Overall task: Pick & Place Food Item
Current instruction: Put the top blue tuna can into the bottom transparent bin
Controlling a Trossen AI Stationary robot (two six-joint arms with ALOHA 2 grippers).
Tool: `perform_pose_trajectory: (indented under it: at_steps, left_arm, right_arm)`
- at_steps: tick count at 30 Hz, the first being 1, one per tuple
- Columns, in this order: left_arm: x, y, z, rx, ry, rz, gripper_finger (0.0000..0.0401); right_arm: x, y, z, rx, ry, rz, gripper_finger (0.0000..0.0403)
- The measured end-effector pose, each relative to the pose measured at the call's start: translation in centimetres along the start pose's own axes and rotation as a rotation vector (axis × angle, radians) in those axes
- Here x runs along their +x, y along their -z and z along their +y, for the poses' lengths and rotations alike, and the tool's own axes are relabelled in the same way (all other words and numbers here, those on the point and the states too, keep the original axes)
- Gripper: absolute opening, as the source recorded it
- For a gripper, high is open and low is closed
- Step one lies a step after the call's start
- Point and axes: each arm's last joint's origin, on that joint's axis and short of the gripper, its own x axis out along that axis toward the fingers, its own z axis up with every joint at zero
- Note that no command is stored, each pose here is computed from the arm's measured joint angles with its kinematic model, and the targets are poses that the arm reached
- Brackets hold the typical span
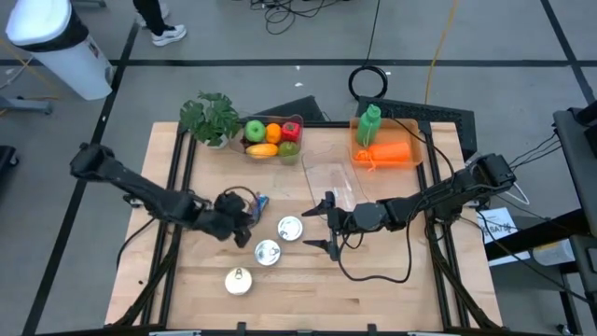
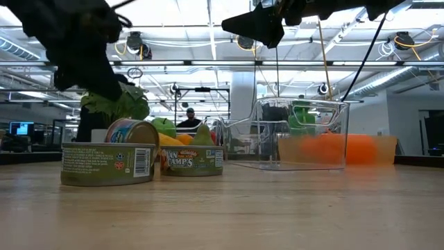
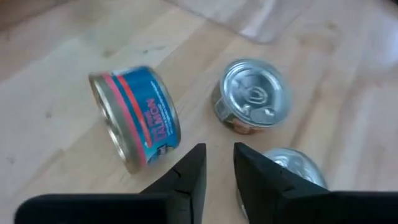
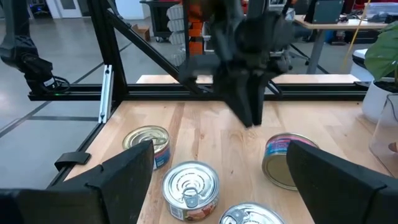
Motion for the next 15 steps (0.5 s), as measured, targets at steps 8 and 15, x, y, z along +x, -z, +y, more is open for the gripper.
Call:
perform_pose_trajectory:
  at_steps: [8,15]
  left_arm:
    - [3.5,1.4,0.4,-0.148,-0.176,0.033,0.0209]
    - [4.9,0.6,1.2,-0.126,-0.255,-0.030,0.0309]
  right_arm:
    - [0.0,-0.1,0.0,0.002,-0.001,-0.010,0.0345]
    - [0.0,-0.1,0.0,-0.001,-0.002,-0.015,0.0345]
